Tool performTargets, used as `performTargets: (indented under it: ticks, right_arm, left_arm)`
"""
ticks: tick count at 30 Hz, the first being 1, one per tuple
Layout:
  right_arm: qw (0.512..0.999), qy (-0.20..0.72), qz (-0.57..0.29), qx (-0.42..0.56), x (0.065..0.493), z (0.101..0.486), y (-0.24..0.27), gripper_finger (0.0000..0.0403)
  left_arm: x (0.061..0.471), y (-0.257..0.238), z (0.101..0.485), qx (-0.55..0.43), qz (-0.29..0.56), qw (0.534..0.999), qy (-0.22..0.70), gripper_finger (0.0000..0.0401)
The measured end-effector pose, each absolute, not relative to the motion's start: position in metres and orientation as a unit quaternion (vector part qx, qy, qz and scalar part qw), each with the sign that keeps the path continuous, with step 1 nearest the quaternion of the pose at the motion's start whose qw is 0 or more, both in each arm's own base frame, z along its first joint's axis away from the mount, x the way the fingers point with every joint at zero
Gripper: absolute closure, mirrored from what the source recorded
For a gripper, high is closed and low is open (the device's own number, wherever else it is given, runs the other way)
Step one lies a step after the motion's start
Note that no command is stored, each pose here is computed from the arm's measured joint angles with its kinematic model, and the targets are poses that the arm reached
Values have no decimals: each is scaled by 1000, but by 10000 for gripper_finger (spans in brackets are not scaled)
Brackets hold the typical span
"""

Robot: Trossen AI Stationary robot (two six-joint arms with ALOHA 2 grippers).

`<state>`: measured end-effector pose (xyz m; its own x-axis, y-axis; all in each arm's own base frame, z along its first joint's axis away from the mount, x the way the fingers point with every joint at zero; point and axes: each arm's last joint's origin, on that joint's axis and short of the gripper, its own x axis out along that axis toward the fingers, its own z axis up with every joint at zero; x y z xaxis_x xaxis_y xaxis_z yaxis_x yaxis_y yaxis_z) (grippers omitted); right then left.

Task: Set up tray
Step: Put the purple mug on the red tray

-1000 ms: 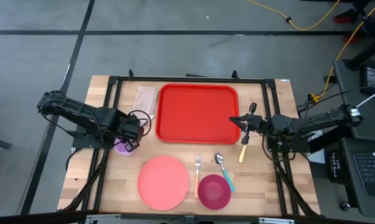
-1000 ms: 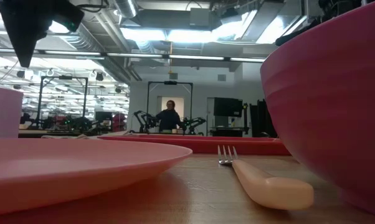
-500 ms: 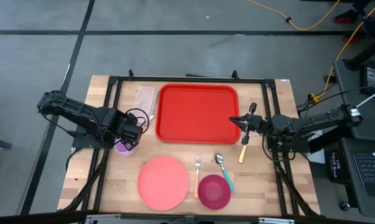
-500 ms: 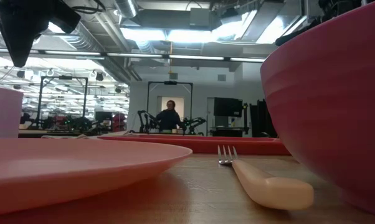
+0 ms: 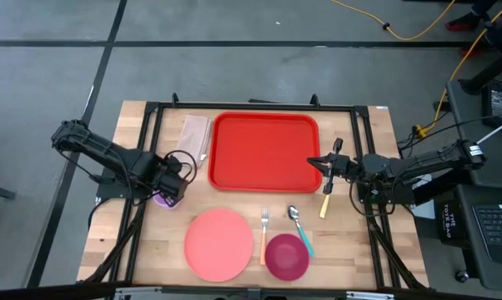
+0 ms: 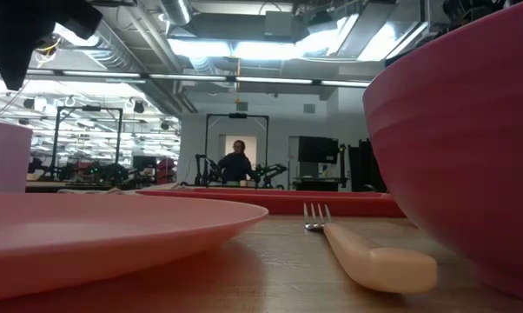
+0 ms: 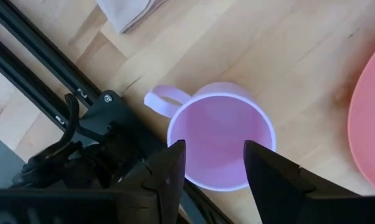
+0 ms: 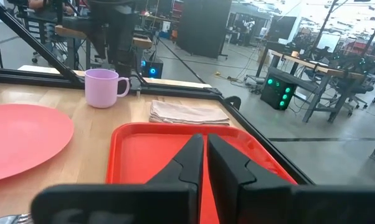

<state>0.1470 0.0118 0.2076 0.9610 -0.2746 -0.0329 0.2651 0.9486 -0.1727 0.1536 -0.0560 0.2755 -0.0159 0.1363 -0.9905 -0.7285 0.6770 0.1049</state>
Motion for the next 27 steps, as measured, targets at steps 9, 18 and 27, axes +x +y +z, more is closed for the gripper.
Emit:
performTargets:
  ticks: [9,18,27]
  right_arm:
    - [987,29,-137,-84,147,208,12,375]
    - [987,21,-137,-81,147,209,12,375]
    - [987,21,-137,-82,147,209,12,375]
  left_arm:
    - [142,-56,244,-218,329,608,689,244]
    - [146,-58,241,-194,306,644,674,244]
    - [142,-55,231,-182,324,635,677,244]
